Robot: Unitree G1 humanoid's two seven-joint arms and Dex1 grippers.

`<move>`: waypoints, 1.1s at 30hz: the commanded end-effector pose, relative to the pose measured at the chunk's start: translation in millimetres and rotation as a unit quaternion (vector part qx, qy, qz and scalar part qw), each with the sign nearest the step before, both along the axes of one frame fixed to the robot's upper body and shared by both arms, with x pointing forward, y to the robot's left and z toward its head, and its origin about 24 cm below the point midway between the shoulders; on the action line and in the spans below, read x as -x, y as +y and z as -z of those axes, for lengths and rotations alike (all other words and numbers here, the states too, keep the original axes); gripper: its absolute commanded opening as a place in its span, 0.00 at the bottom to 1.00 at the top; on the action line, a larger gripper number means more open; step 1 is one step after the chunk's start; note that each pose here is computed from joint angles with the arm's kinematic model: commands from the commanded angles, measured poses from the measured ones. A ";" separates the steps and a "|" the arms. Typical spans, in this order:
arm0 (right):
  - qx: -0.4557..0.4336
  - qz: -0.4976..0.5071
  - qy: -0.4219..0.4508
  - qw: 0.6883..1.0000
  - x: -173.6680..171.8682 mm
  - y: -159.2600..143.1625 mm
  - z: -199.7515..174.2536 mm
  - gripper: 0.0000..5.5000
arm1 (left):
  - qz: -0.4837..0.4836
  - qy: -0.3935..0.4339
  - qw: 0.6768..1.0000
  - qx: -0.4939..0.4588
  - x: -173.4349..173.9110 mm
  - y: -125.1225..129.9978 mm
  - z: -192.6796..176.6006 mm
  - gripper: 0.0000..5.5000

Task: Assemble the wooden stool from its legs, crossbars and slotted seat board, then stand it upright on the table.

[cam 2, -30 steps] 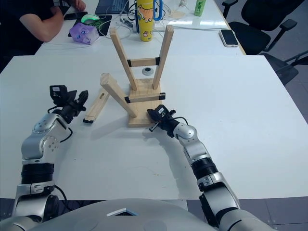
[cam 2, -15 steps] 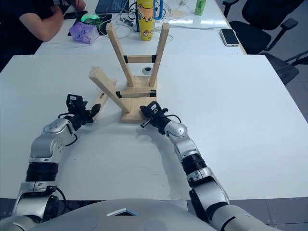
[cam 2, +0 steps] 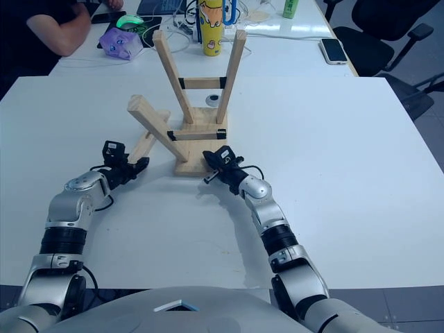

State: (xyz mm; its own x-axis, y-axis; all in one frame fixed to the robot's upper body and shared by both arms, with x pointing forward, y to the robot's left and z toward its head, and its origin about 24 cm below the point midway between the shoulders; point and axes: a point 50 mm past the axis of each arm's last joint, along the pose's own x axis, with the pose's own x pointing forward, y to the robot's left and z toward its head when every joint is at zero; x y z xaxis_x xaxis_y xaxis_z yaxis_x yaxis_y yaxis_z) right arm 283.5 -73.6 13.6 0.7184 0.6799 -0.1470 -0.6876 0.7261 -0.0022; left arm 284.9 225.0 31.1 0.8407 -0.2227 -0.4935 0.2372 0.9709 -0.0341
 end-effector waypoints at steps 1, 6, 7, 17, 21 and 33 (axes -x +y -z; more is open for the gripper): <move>0.021 0.005 0.087 0.996 20.9 -4.7 35.3 0.00 | 0.004 0.007 1.000 -0.017 0.4 1.0 -0.3 0.57; 0.018 0.003 0.084 0.996 19.9 -4.5 32.2 0.00 | -0.001 0.024 0.999 -0.033 1.6 4.8 5.2 0.57; 0.015 0.003 0.082 0.997 19.7 -4.4 30.8 0.00 | 0.002 0.027 0.999 -0.036 1.8 5.0 6.1 0.57; 0.007 -0.002 0.081 0.997 19.9 -6.2 25.8 0.00 | 0.017 0.034 0.998 -0.043 -4.9 1.2 9.5 0.57; 0.008 -0.004 0.082 0.997 20.1 -5.9 25.3 0.00 | 0.012 0.036 0.998 -0.046 -7.0 5.1 11.1 0.57; -0.118 -0.041 -0.032 0.992 26.9 -11.9 -27.2 0.00 | 0.010 0.028 0.999 -0.040 -5.6 11.1 13.1 0.38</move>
State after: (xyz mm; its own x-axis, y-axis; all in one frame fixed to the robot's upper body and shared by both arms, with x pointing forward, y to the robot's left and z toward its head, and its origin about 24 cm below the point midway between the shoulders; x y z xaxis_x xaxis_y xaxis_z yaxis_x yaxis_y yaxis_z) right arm 260.5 -84.5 29.0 0.6955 0.7181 0.0237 -0.7143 0.6874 0.1314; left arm 301.1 226.3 31.3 0.8320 -0.2313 -0.5043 0.2852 0.9580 0.0311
